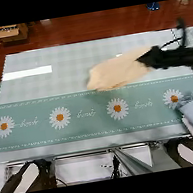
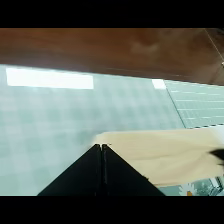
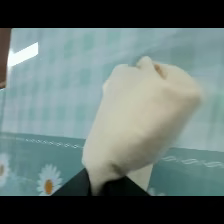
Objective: Fold the shirts.
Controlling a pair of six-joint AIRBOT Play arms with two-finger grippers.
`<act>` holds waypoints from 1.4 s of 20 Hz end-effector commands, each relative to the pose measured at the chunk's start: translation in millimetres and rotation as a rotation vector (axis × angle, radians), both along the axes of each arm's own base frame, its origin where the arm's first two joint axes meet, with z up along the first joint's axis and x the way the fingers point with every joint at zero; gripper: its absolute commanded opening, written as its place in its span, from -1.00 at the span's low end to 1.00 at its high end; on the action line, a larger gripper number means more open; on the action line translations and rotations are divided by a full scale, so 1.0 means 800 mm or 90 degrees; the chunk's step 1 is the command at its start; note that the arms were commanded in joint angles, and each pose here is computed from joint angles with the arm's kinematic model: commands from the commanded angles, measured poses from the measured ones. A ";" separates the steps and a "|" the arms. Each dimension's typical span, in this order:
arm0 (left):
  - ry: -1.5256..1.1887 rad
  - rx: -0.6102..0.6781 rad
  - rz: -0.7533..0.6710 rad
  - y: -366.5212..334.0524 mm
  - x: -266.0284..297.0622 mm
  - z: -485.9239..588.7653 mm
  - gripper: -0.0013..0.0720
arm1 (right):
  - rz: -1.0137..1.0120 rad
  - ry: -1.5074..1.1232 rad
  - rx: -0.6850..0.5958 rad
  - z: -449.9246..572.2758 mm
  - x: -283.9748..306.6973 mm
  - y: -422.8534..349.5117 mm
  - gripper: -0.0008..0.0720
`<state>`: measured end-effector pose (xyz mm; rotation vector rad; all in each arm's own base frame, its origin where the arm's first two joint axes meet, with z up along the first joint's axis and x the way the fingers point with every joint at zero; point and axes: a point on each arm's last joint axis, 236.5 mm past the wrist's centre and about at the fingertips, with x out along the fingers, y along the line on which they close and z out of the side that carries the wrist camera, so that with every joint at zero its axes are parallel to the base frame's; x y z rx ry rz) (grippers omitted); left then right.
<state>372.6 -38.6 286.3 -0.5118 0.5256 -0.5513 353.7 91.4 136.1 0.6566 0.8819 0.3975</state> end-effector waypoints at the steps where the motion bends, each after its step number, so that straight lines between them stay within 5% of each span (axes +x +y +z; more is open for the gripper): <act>1: 0.046 -0.015 0.009 0.015 0.029 -0.036 -0.89 | -0.179 0.057 -0.248 0.041 -0.100 -0.148 -0.90; 4: 0.096 -0.040 0.001 0.019 0.055 -0.076 -0.89 | -0.318 0.200 -0.397 0.032 -0.208 -0.240 -0.90; 12: 0.154 -0.048 -0.013 0.025 0.114 -0.170 -0.89 | -0.563 0.542 -0.633 0.042 -0.388 -0.352 -0.90; 19: 0.118 -0.009 0.003 0.044 0.133 -0.185 -0.89 | -0.501 0.752 -0.659 -0.024 -0.447 -0.345 -0.90; 28: 0.115 -0.009 0.021 0.062 0.133 -0.184 -0.89 | -0.709 0.793 -0.563 -0.049 -0.519 -0.374 -0.90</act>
